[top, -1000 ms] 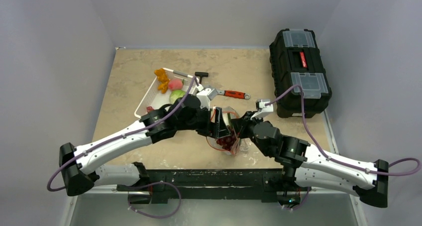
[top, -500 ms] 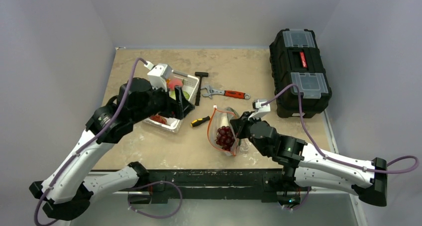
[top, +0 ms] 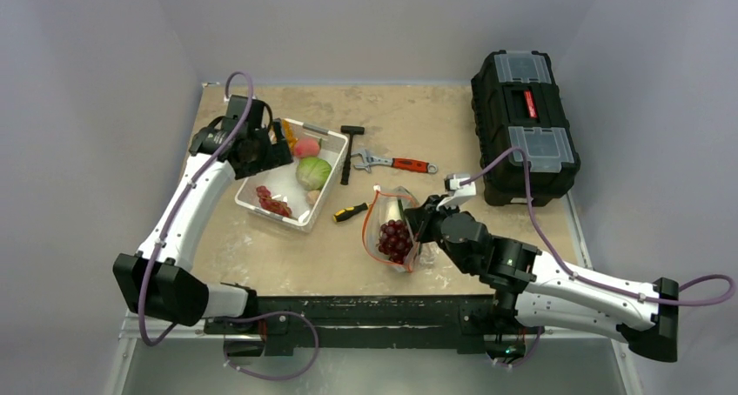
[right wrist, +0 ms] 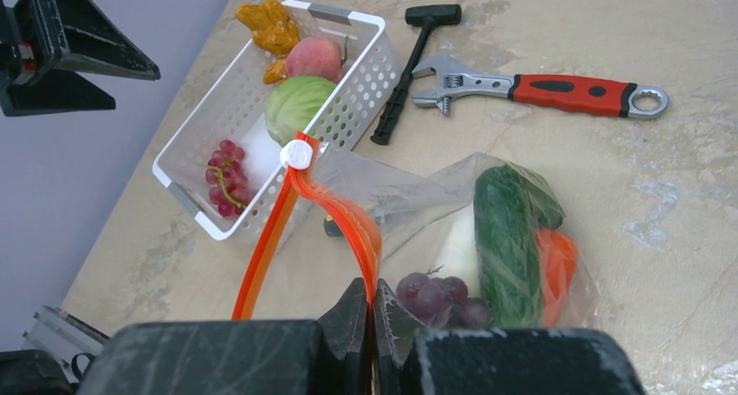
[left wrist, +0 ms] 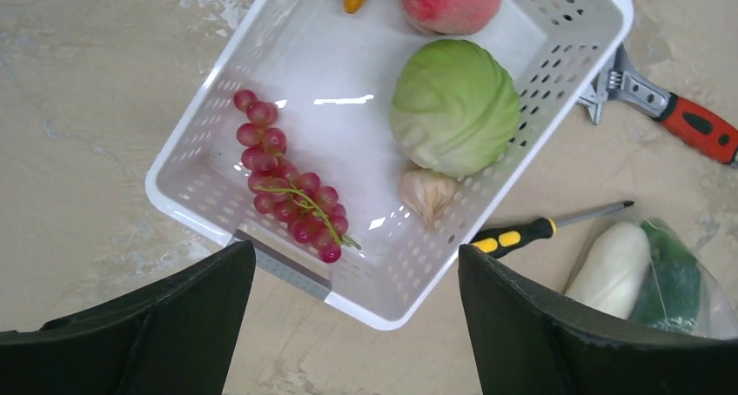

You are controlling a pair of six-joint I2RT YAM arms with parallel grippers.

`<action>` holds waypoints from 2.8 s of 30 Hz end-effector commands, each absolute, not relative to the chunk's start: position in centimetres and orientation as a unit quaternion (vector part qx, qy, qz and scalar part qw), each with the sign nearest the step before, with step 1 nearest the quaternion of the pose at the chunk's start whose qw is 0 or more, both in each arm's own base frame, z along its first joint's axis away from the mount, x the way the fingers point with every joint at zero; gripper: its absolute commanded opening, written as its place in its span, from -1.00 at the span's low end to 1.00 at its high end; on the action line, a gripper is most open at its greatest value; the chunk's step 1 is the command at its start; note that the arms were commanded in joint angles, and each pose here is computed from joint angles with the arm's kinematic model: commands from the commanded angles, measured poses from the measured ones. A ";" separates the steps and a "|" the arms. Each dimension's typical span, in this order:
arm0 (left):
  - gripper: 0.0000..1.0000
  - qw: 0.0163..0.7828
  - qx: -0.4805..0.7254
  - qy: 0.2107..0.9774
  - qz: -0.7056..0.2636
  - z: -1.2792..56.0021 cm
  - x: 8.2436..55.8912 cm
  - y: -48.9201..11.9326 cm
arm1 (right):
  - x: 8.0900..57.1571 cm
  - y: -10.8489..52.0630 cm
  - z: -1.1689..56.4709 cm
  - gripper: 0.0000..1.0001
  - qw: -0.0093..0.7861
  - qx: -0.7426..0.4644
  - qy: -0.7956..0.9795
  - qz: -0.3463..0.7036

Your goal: Place the food in the zip-top bag and seal the zipper

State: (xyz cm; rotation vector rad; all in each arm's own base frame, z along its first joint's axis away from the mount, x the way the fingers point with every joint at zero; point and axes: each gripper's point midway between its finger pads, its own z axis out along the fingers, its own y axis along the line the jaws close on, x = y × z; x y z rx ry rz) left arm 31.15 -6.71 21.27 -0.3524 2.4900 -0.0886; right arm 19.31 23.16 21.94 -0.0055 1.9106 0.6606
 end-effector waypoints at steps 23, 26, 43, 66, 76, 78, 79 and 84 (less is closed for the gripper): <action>0.53 0.172 -0.298 0.938 0.032 10.5 31.4 -4.0 | 20.3 24.4 24.6 -1.00 0.550 -0.002 0.787 0.278; 0.52 0.170 -0.303 0.937 0.044 10.3 31.3 -3.6 | 20.2 24.4 24.4 -1.00 0.548 -0.001 0.788 0.280; 0.37 0.117 -0.308 0.941 0.083 7.0 32.1 -3.3 | 19.7 24.2 24.4 -1.00 0.542 0.002 0.787 0.294; -0.65 0.126 -0.275 0.953 0.021 7.6 33.2 -4.5 | 19.7 24.0 24.3 -1.00 0.542 0.005 0.787 0.295; -1.00 0.208 -0.210 0.954 -0.043 12.2 34.0 -5.8 | 19.8 24.7 24.0 -1.00 0.539 -0.001 0.790 0.292; -1.00 0.230 -0.169 0.954 -0.094 13.6 34.0 -7.4 | 19.9 24.8 24.1 -1.00 0.539 -0.001 0.790 0.292; -1.00 0.247 -0.150 0.950 -0.119 14.5 34.1 -8.1 | 19.9 24.9 24.1 -1.00 0.539 -0.002 0.790 0.293; -1.00 0.307 -0.019 0.915 -0.262 19.1 32.8 -13.1 | 20.0 25.3 24.4 -1.00 0.539 -0.004 0.790 0.292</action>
